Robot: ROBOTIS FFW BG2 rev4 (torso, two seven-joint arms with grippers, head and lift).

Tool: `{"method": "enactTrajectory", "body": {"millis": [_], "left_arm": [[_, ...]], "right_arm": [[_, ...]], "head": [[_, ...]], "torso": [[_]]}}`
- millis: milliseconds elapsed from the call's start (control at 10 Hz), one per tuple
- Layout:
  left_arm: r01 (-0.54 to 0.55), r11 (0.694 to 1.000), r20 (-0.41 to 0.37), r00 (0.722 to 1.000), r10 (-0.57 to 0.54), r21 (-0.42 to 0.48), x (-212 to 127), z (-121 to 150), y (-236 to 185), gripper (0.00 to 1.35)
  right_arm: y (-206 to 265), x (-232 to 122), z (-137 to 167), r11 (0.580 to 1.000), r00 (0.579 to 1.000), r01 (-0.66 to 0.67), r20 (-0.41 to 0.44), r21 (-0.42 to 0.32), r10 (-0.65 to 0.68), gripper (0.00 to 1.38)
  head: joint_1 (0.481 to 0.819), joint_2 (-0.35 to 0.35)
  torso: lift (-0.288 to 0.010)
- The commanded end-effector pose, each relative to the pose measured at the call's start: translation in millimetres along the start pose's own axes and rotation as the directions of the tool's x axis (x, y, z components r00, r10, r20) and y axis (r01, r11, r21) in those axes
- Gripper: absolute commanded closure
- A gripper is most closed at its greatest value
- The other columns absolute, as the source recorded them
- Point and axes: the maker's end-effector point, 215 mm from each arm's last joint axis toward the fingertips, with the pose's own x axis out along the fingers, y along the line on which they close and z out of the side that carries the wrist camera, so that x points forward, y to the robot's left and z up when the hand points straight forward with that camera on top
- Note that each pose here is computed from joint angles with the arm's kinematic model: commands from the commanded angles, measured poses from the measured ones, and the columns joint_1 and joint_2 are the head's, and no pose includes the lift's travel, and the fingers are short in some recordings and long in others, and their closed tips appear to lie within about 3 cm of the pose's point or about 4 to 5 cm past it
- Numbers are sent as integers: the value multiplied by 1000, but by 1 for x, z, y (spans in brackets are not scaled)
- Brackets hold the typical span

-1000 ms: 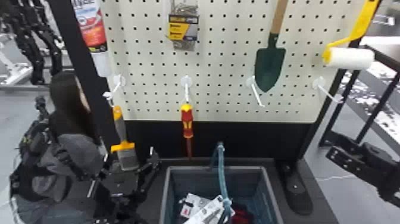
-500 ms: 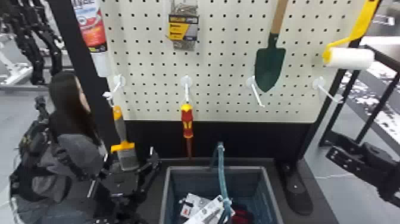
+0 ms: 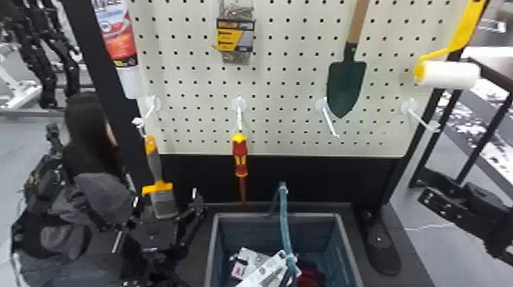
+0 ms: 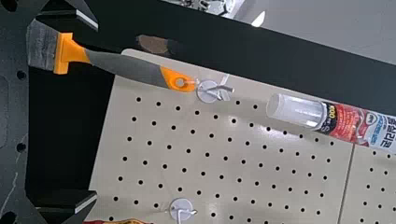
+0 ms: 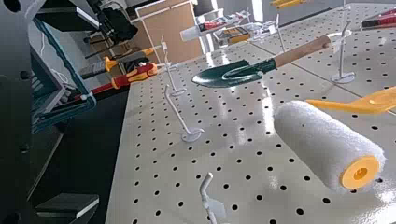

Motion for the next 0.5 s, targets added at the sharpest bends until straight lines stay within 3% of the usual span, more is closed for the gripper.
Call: {"method": "enactTrajectory", "body": {"millis": [0, 400], "left_arm": [[0, 1000, 0, 1000, 0, 0, 0, 0, 0, -1], [0, 1000, 0, 1000, 0, 0, 0, 0, 0, -1]], "right_arm": [[0, 0, 0, 1000, 1000, 0, 0, 0, 0, -2], [0, 0, 0, 1000, 1000, 0, 0, 0, 0, -2]], "head": [[549, 0], [549, 0]], "torso": [[-100], [-100]]}}
